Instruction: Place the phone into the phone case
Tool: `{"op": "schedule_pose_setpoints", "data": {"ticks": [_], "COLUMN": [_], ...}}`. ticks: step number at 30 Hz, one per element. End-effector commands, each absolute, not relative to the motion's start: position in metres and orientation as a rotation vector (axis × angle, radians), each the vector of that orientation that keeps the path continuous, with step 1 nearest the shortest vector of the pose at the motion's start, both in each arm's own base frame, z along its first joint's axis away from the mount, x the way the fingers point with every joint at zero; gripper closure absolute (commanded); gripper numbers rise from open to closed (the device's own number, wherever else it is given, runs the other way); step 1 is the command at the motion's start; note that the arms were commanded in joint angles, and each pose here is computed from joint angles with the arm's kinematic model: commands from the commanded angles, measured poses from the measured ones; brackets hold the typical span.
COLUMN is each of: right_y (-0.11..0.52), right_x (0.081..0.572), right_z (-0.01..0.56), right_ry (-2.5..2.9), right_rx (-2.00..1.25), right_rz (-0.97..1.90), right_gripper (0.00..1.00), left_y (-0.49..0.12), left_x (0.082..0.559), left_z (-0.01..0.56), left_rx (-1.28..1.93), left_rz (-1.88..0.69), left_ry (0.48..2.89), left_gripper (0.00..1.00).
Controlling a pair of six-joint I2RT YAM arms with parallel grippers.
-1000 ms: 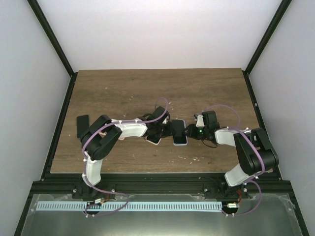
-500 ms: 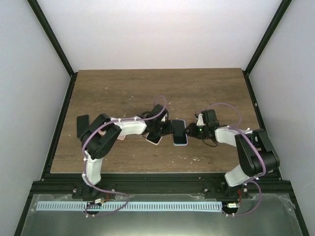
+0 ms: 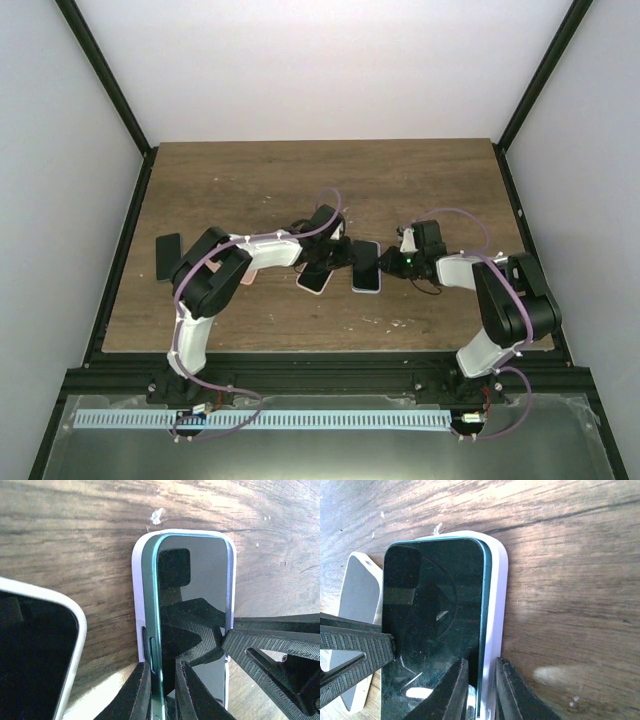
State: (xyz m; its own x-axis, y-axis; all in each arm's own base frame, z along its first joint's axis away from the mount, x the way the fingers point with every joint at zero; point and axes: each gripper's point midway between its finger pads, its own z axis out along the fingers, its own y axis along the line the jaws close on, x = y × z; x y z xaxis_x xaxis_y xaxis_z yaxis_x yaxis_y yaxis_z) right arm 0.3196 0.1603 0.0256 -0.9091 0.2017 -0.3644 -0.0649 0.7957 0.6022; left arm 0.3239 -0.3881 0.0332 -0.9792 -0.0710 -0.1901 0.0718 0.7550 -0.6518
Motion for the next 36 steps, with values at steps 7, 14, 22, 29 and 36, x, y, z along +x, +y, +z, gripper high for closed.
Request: {"op": "schedule_pose_setpoints", "data": {"ticks": [7,14,22,29,36], "right_y": [0.184,0.171,0.156,0.157,0.163], "right_x": [0.322,0.323,0.327,0.331,0.332], "right_z": [0.035,0.031,0.033,0.036,0.03], "right_ry": [2.503,2.543,2.545,2.526,2.529], "right_rx": [-0.02,0.042,0.118,0.121,0.095], "right_rz": [1.038,0.926,0.819,0.856,0.895], "right_gripper": [0.85,0.85,0.85,0.85,0.85], "left_y": [-0.408,-0.395,-0.382,-0.391,-0.4], "left_x": [0.306,0.309,0.331,0.338,0.338], "left_z": [0.005,0.02,0.041,0.043,0.036], "left_rx": [0.165,0.122,0.023,0.047,0.068], "left_rz": [-0.96,-0.926,-0.979,-1.005,-1.039], "left_ry": [2.809,2.793,2.716,2.698,2.706], "left_gripper": [0.98,0.72,0.66,0.73,0.97]}}
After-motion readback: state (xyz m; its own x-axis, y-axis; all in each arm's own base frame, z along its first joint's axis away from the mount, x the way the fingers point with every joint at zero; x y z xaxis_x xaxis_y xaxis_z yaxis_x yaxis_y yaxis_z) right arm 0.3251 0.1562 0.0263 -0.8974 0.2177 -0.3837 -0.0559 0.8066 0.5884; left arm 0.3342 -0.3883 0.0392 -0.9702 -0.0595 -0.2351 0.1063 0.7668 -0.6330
